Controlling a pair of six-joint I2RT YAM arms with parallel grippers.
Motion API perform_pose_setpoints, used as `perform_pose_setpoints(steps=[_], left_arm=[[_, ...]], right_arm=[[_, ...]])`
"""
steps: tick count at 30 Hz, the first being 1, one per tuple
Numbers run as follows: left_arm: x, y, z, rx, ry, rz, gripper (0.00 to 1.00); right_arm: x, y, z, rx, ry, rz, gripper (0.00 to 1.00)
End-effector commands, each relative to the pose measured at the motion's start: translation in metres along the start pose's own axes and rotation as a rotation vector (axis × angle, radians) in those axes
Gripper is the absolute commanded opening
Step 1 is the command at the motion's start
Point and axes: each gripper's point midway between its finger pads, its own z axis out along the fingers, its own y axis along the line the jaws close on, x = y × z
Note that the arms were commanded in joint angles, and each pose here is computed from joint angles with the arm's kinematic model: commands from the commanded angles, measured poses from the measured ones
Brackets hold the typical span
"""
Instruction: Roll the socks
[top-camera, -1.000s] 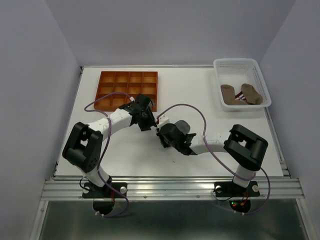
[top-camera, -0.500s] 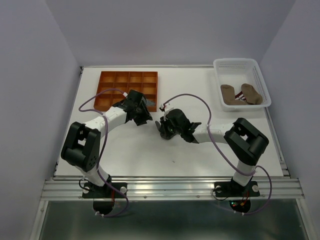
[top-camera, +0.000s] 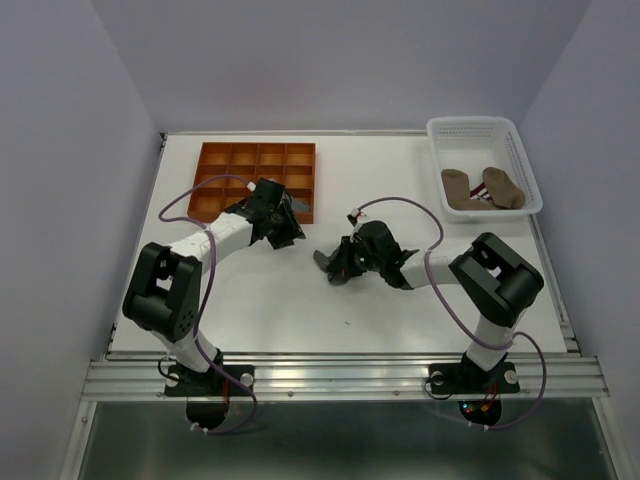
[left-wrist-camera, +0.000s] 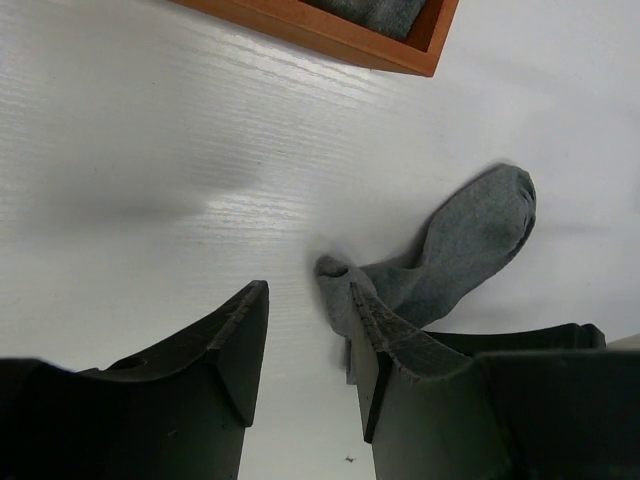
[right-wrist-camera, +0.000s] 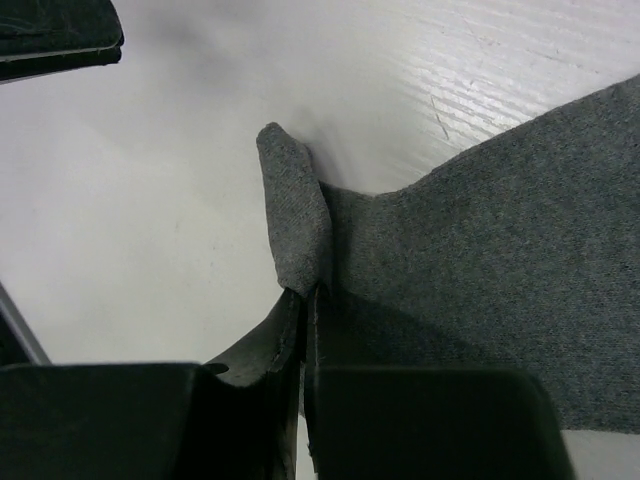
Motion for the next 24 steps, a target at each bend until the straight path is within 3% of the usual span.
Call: perform_pose_setpoints(steps=[1, 15, 24], left_arm=[[-0.004, -0.007, -0.006, 0.037, -0.014, 0.039, 0.49], [0.049, -0.027, 0.003, 0.148, 0.102, 0.231, 0.49], [0.07, -0.034, 0.018, 0.189, 0.172, 0.242, 0.49]], right_arm=[[-0.01, 0.024, -0.01, -0.149, -0.045, 0.078, 0.01], [-0.005, 0.004, -0.023, -0.253, -0.054, 0.244, 0.01], [-0.005, -0.001, -0.023, -0.264, -0.053, 0.259, 0.02]])
